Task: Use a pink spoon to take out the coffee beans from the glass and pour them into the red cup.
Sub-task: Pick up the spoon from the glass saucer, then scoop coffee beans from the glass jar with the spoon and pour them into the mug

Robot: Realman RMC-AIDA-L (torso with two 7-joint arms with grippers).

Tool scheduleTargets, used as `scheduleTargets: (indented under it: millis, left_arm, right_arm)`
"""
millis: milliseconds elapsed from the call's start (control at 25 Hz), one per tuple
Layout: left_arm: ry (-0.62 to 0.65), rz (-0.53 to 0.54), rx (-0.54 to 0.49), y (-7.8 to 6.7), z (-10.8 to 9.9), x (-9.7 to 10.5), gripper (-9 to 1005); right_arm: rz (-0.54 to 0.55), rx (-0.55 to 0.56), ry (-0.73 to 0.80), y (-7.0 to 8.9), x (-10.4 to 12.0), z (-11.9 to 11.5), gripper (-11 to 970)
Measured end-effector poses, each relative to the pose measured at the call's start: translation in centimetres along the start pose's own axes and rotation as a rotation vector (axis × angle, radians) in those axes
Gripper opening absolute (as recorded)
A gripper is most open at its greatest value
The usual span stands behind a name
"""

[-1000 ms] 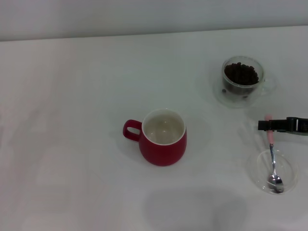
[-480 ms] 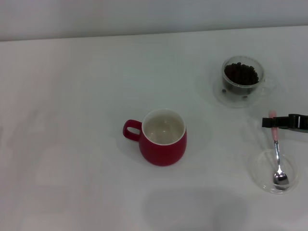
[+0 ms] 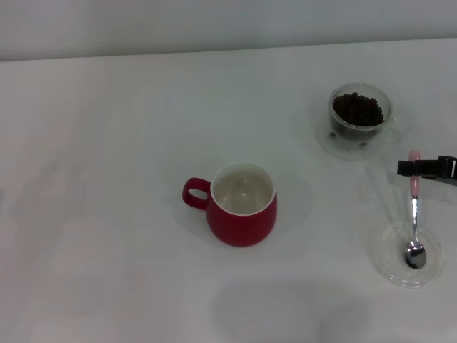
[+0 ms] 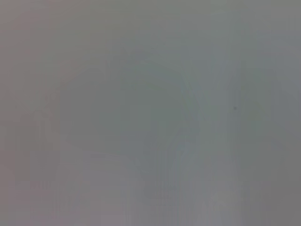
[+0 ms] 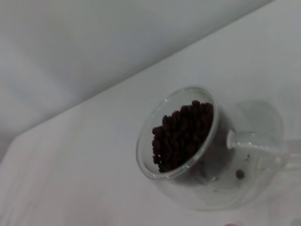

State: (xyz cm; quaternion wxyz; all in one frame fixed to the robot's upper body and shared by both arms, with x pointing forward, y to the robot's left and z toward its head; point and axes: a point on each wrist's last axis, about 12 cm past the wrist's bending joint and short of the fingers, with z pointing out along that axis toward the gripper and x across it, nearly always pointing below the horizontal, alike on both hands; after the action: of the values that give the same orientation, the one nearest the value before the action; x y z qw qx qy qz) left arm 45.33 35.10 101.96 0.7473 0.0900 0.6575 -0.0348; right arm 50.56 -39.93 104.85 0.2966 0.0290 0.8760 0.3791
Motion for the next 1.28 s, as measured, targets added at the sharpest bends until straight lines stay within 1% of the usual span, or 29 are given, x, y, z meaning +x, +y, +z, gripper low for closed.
scheduleTargets:
  millis: [200, 360, 520, 800, 880, 1040, 1080, 1280]
  left_arm:
    - [0.000, 0.005, 0.000, 0.1, 0.0, 0.0, 470]
    - [-0.002, 0.014, 0.001, 0.3, 0.1, -0.1, 470]
    - [-0.007, 0.014, 0.004, 0.2, 0.3, -0.2, 470]
    - [-0.016, 0.018, 0.015, 0.2, 1.2, -0.4, 471]
    - [-0.016, 0.023, 0.017, 0.2, 1.5, -0.5, 471]
    - [-0.015, 0.027, 0.020, 0.2, 1.9, -0.5, 471]
    - [-0.016, 0.026, 0.022, 0.2, 2.1, -0.5, 471]
    - [-0.016, 0.020, 0.024, 0.0, 2.1, -0.5, 471]
  right_arm:
    - [0.003, -0.042, -0.039, 0.5, -0.4, -0.6, 138]
    - [0.005, -0.105, -0.099, 1.1, -0.7, -1.3, 138]
    - [-0.013, -0.164, -0.155, 2.1, -1.2, -1.5, 139]
    - [-0.067, -0.285, -0.294, 4.0, -2.7, -0.9, 139]
    - [-0.085, -0.302, -0.313, 4.4, -3.3, -0.7, 139]
    - [-0.125, -0.319, -0.332, 5.2, -4.5, 0.0, 139]
    - [-0.134, -0.320, -0.349, 5.5, -5.0, 0.5, 140]
    - [-0.138, -0.322, -0.389, 6.0, -6.1, 1.0, 140]
